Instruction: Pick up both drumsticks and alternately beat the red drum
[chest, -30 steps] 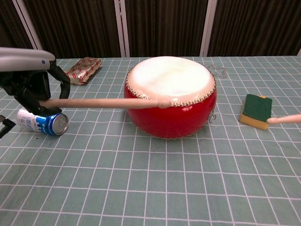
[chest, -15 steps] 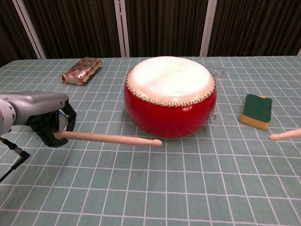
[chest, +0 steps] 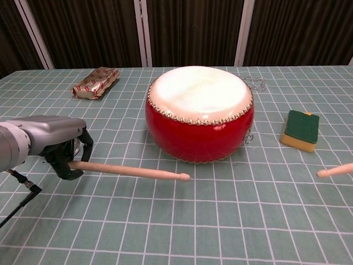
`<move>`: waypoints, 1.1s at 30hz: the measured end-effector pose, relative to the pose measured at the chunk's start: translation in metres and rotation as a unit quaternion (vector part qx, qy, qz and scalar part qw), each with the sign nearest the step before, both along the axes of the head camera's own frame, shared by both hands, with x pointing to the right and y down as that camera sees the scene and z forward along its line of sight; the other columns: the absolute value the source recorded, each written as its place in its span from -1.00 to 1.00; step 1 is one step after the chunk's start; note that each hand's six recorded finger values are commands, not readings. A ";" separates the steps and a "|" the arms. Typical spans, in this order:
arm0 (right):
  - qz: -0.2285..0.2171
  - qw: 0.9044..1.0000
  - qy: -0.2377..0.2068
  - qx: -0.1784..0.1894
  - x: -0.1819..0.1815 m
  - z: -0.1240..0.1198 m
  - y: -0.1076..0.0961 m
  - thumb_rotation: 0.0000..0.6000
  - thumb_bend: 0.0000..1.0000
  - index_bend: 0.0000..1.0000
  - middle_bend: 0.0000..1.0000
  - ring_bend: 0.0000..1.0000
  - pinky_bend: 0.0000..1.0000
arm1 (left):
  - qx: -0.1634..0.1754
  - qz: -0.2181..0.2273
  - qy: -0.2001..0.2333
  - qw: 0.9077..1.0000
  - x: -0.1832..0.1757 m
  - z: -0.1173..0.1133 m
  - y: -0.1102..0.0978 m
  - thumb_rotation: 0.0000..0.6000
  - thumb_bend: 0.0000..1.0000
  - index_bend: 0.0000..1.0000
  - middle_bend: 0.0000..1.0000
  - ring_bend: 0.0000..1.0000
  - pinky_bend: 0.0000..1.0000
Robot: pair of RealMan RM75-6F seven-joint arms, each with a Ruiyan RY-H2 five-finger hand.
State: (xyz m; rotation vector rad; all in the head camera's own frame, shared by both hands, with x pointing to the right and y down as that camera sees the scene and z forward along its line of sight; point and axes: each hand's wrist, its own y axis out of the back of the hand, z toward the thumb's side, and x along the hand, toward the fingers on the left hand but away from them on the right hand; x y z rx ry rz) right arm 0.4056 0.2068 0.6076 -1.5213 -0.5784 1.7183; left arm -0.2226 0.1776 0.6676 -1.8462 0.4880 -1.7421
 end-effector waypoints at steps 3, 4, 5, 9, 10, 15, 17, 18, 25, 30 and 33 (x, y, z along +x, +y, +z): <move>-0.001 1.000 0.005 -0.006 0.000 0.001 0.002 1.00 -0.02 0.01 1.00 1.00 0.92 | -0.002 0.002 -0.004 1.000 -0.003 0.000 0.001 1.00 -0.36 -0.04 1.00 1.00 1.00; -0.001 1.000 0.008 -0.008 0.001 0.001 0.002 1.00 -0.05 -0.06 1.00 1.00 0.90 | -0.003 0.003 -0.005 1.000 -0.003 0.000 0.001 1.00 -0.38 -0.05 1.00 1.00 1.00; -0.001 1.000 0.010 -0.010 0.001 0.002 0.002 1.00 -0.08 -0.13 1.00 1.00 0.89 | -0.004 0.004 -0.006 1.000 -0.004 0.000 0.002 1.00 -0.41 -0.07 1.00 1.00 1.00; -0.009 1.000 0.023 -0.019 0.001 0.003 0.004 1.00 -0.20 -0.29 1.00 1.00 0.87 | -0.010 0.008 -0.012 1.000 -0.007 -0.001 0.003 1.00 -0.56 -0.15 1.00 1.00 1.00; -0.011 0.999 0.025 -0.020 0.001 0.003 0.004 1.00 -0.23 -0.32 1.00 1.00 0.86 | -0.010 0.009 -0.013 1.000 -0.008 -0.001 0.003 1.00 -0.60 -0.17 1.00 1.00 1.00; -0.013 0.999 0.032 -0.025 -0.001 0.004 0.005 1.00 -0.29 -0.42 1.00 1.00 0.85 | -0.010 0.011 -0.015 1.000 -0.010 -0.002 0.003 1.00 -0.66 -0.26 1.00 1.00 1.00; -0.014 0.999 0.036 -0.027 0.000 0.005 0.005 1.00 -0.30 -0.43 1.00 1.00 0.84 | -0.010 0.010 -0.014 1.000 -0.010 -0.002 0.002 1.00 -0.66 -0.27 1.00 1.00 1.00; -0.013 0.999 0.038 -0.029 0.000 0.005 0.006 1.00 -0.30 -0.43 1.00 1.00 0.84 | -0.009 0.010 -0.013 1.000 -0.011 -0.003 0.002 1.00 -0.66 -0.27 1.00 1.00 1.00; -0.006 0.999 0.042 -0.028 0.002 0.005 0.005 1.00 -0.30 -0.52 0.78 0.82 0.66 | 0.010 0.010 0.000 1.000 -0.014 -0.010 -0.002 1.00 -0.66 -0.47 0.67 0.75 0.81; 0.007 0.999 0.031 -0.014 0.003 0.000 0.001 1.00 -0.30 -0.62 0.49 0.57 0.38 | 0.047 0.008 0.028 0.998 -0.019 -0.025 -0.007 1.00 -0.66 -0.72 -0.01 0.20 0.28; 0.019 1.000 0.018 0.004 0.004 -0.004 -0.003 1.00 -0.30 -0.69 0.28 0.38 0.14 | 0.077 0.001 0.053 0.996 -0.028 -0.037 -0.009 1.00 -0.67 -0.86 -0.40 -0.19 -0.01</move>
